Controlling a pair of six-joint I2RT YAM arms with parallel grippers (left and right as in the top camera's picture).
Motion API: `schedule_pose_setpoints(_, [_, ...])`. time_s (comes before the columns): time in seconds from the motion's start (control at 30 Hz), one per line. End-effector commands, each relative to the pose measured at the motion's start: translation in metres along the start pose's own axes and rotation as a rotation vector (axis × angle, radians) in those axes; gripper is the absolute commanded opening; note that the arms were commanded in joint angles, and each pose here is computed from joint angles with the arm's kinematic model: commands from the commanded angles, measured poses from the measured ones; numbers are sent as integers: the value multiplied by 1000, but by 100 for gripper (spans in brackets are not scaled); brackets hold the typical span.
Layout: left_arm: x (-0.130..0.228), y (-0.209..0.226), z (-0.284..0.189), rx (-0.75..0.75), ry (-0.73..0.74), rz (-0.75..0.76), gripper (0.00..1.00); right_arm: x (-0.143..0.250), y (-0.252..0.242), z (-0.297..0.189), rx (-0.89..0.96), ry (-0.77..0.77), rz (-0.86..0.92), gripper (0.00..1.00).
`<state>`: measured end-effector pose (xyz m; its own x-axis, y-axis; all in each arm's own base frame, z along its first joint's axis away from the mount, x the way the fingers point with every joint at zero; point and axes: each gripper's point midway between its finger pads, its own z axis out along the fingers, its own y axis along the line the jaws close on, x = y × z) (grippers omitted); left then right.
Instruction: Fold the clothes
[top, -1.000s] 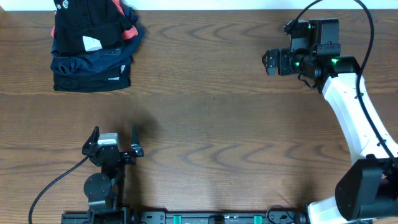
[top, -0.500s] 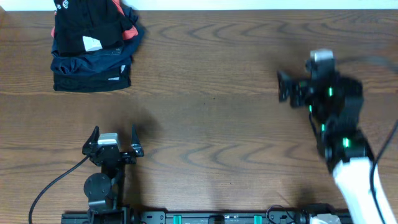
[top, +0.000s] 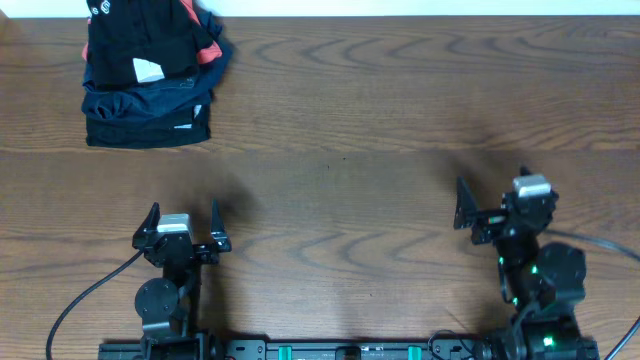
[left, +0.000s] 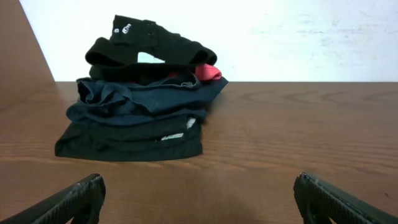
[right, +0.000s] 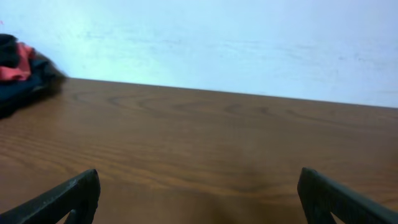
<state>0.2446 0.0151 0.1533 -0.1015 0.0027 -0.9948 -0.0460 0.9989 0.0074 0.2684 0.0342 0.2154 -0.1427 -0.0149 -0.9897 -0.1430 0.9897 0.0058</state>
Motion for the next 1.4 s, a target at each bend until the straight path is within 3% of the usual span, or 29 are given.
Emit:
schedule_pose_setpoints(0.0, [15, -2, 1, 11, 46, 3, 98, 19, 0, -5, 7, -21, -1, 99])
schedule_pose_setpoints(0.6, [15, -2, 1, 11, 46, 3, 98, 46, 4, -18, -11, -131, 0, 99])
schedule_pose_setpoints(1.37, [15, -2, 1, 11, 46, 3, 98, 61, 7, -16, -27, -74, -2, 99])
